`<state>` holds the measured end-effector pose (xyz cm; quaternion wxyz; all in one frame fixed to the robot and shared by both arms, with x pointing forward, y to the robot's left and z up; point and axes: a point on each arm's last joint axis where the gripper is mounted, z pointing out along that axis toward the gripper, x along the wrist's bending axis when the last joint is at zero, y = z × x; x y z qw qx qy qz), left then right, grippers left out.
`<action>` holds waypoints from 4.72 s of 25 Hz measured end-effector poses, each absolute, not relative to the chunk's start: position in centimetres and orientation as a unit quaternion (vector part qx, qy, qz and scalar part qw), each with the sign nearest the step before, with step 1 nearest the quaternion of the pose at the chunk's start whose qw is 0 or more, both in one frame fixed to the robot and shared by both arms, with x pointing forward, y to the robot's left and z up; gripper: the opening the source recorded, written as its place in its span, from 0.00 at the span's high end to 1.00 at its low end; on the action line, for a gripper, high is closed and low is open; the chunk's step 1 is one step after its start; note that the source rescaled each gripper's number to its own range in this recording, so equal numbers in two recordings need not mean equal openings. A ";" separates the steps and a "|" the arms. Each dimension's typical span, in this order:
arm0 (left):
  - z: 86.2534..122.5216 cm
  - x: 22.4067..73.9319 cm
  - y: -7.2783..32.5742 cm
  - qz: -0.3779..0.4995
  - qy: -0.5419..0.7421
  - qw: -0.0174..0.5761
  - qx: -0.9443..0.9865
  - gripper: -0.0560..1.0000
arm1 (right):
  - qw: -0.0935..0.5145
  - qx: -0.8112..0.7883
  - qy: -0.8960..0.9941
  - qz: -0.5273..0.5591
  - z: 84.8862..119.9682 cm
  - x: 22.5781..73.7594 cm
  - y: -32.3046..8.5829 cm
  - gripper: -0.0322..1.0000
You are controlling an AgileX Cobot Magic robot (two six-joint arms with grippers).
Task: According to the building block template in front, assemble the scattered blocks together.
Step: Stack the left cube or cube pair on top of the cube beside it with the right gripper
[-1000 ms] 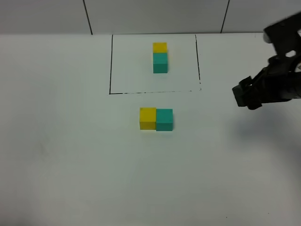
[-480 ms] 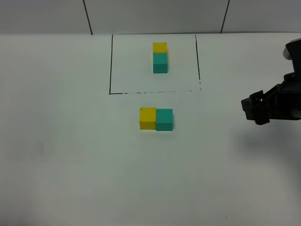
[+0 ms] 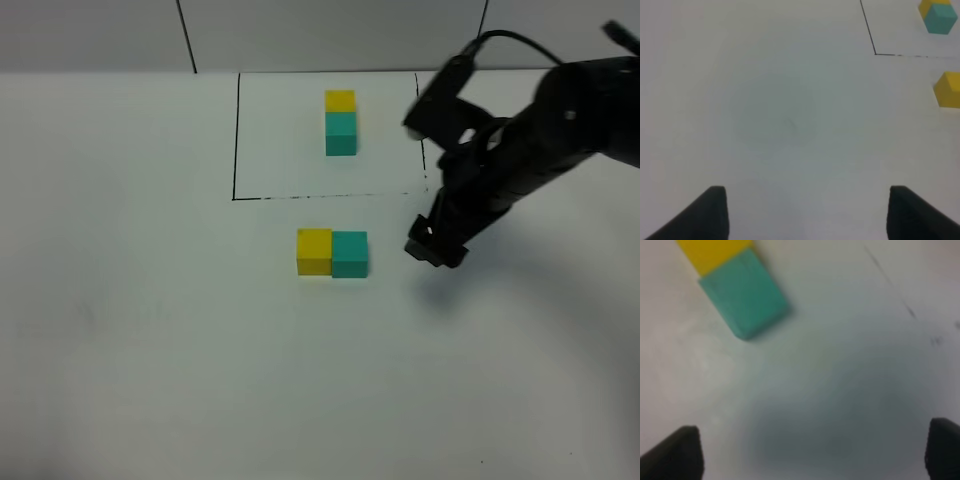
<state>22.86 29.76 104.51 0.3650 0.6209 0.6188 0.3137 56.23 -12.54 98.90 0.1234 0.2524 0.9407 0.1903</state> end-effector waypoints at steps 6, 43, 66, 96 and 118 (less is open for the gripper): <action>104.5 22.9 29.8 0.314 0.619 0.365 0.621 0.55 | 0.085 0.112 0.983 0.119 95.8 58.5 -6.0 0.19; 104.5 22.9 29.8 0.314 0.619 0.365 0.621 0.55 | 0.054 0.018 0.996 0.073 89.4 60.3 -0.8 0.43; 104.5 22.9 29.8 0.313 0.619 0.365 0.621 0.55 | 0.065 0.435 0.896 0.063 89.3 60.9 -1.6 0.96; 104.5 22.9 29.8 0.314 0.619 0.365 0.621 0.55 | 0.015 0.685 0.724 0.082 89.4 60.5 -1.2 0.96; 104.5 22.9 29.8 0.313 0.620 0.366 0.620 0.55 | 0.031 0.665 0.735 0.128 90.6 61.5 -1.4 0.11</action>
